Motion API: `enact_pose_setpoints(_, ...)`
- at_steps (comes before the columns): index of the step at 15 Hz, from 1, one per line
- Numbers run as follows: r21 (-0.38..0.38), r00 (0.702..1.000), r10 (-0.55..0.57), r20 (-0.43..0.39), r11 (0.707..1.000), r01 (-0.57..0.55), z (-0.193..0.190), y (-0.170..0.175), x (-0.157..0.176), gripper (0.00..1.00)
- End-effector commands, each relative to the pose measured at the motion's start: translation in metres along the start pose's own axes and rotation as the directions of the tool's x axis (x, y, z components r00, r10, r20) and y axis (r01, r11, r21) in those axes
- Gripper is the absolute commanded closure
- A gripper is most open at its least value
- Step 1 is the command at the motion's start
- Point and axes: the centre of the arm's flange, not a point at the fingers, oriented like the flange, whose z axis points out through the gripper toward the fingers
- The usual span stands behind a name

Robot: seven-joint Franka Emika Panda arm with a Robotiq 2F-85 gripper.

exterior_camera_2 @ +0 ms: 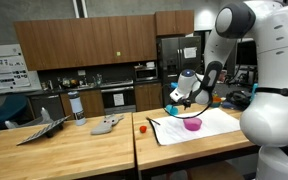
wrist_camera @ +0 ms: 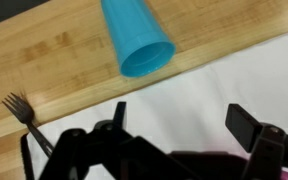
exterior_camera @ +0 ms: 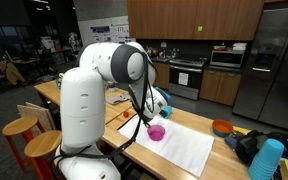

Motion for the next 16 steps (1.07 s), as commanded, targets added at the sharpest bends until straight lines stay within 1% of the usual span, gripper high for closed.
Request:
enact_pose_setpoints(1,-0.018,0.999,0.005,0.048,1.0,-0.004,0.0,0.0,0.01,0.0)
enact_pose_setpoints(3,-0.007,0.997,0.02,0.073,1.0,-0.019,0.002,-0.001,0.007,0.0)
enact_pose_setpoints(9,0.003,0.992,0.062,0.111,0.998,-0.063,0.01,-0.006,-0.003,0.0)
enact_pose_setpoints(16,0.044,0.983,0.115,0.144,0.992,-0.122,0.035,-0.005,-0.001,0.0)
